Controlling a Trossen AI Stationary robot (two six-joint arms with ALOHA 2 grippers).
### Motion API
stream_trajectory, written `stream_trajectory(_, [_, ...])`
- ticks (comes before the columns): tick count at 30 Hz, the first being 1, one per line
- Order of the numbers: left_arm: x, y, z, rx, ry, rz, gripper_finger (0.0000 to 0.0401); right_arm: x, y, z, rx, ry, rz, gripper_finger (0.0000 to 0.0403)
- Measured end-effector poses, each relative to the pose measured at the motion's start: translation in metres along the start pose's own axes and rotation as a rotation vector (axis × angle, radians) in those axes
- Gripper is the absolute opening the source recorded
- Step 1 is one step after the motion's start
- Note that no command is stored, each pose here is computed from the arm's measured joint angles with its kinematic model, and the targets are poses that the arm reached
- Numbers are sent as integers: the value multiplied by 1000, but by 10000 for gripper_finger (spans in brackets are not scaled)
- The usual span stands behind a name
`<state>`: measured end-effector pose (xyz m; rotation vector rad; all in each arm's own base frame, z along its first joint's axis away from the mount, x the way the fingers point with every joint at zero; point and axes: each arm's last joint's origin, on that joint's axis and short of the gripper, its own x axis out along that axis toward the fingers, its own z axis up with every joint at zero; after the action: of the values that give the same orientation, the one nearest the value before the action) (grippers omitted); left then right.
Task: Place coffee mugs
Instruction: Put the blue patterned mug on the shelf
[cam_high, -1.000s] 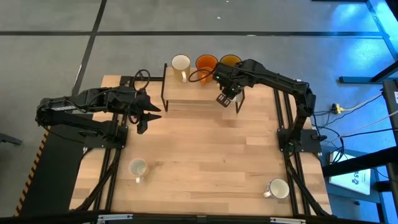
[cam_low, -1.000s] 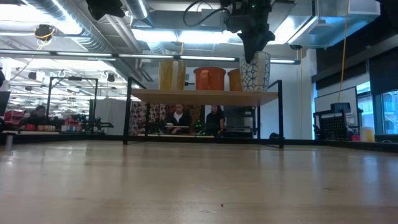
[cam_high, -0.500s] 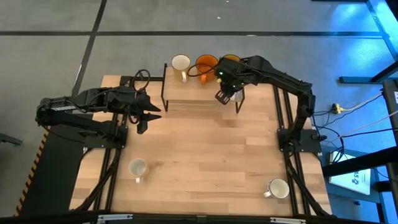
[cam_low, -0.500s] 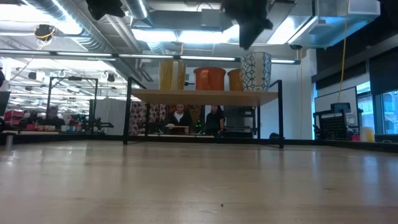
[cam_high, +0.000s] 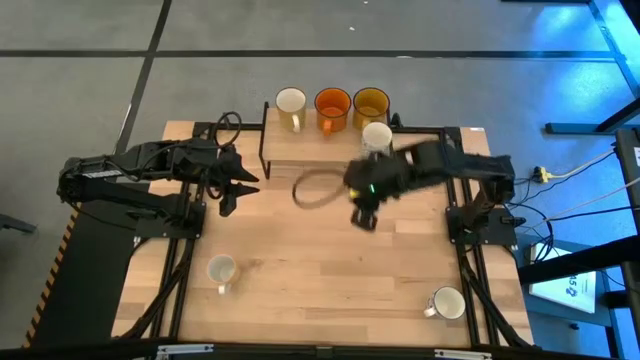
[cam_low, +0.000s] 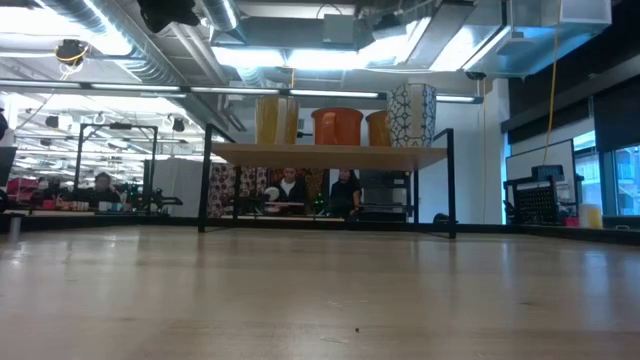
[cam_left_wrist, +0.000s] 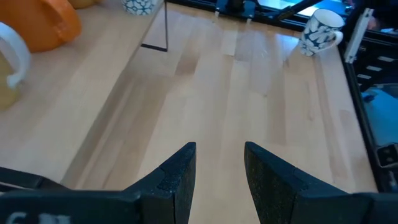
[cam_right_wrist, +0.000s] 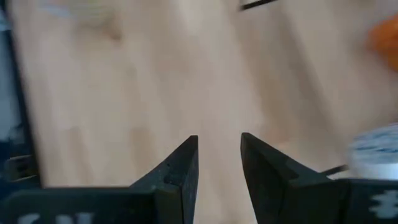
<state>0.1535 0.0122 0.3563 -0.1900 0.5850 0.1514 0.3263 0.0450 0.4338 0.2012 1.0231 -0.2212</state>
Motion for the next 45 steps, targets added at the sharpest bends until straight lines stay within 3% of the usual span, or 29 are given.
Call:
stream_trajectory(5, [0, -2, 0, -4, 5, -28, 131, -11, 48, -24, 47, 14, 75, 106])
stream_trajectory(13, [0, -6, -1, 10, 7, -47, 131, -14, 93, -74, 173, 52, -32, 106])
stream_trajectory(20, [0, -6, -1, 11, 5, -42, 131, -6, 100, -128, 343, 186, -89, 106])
stream_trajectory(26, [0, -6, -1, 11, 5, -41, 131, 1, 98, -177, 564, 271, -94, 106])
stream_trajectory(33, [0, -6, -1, 12, 6, -41, 131, 17, 105, -216, 772, 412, -150, 108])
stream_trajectory(37, [0, -6, -1, 21, 5, -41, 131, 25, 109, -234, 889, 513, -210, 137])
stream_trajectory(45, [0, -6, -1, 21, 5, -41, 131, 43, 119, -258, 1016, 588, -204, 212])
